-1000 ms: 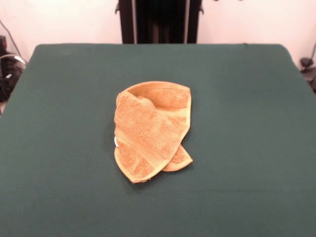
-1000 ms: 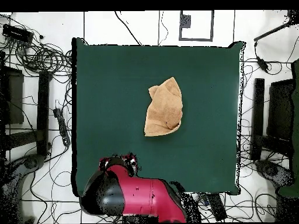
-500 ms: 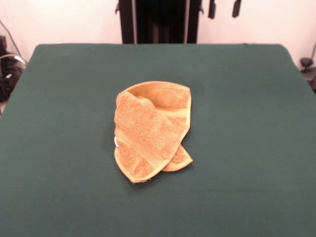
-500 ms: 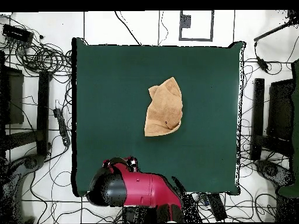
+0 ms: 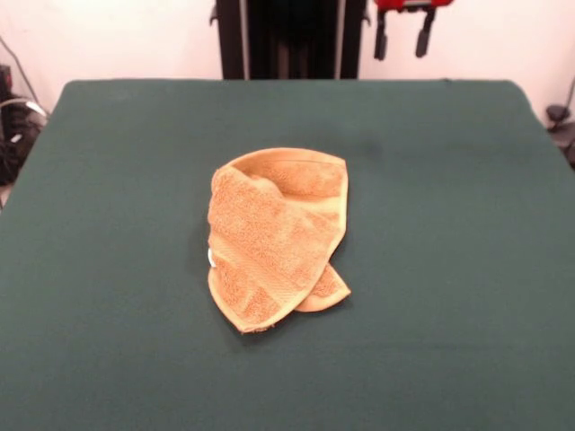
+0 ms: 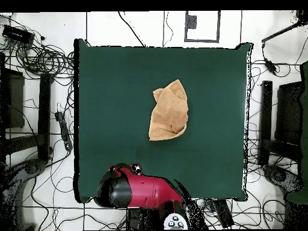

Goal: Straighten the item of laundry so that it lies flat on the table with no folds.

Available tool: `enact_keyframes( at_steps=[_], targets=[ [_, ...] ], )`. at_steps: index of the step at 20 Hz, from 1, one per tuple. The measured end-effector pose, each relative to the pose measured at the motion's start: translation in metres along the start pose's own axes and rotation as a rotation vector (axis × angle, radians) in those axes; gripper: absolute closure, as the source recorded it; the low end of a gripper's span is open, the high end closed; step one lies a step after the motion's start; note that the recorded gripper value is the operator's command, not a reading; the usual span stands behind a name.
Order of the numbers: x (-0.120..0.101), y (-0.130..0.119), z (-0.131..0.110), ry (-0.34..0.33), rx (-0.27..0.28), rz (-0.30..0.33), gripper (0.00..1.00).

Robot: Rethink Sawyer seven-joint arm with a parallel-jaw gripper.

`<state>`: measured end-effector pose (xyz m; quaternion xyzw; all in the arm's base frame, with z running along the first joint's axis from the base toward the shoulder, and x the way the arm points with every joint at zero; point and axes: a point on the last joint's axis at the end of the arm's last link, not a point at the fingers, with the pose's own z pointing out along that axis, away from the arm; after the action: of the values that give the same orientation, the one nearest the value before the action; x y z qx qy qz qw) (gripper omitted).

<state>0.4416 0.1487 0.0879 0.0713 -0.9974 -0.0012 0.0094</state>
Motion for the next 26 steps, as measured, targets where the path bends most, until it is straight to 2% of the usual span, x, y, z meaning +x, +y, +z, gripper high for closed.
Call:
enact_keyframes(
  at_steps=[6,16,23,26],
  targets=[
    [0.005,0.001,0.008,0.022,-0.003,-0.001,0.0],
    [0.005,0.001,0.009,0.022,-0.003,-0.001,0.0],
    [0.0,0.0,0.012,0.019,-0.002,-0.001,0.0],
    [-0.006,-0.003,0.021,0.026,-0.003,0.004,0.0]
  ],
)
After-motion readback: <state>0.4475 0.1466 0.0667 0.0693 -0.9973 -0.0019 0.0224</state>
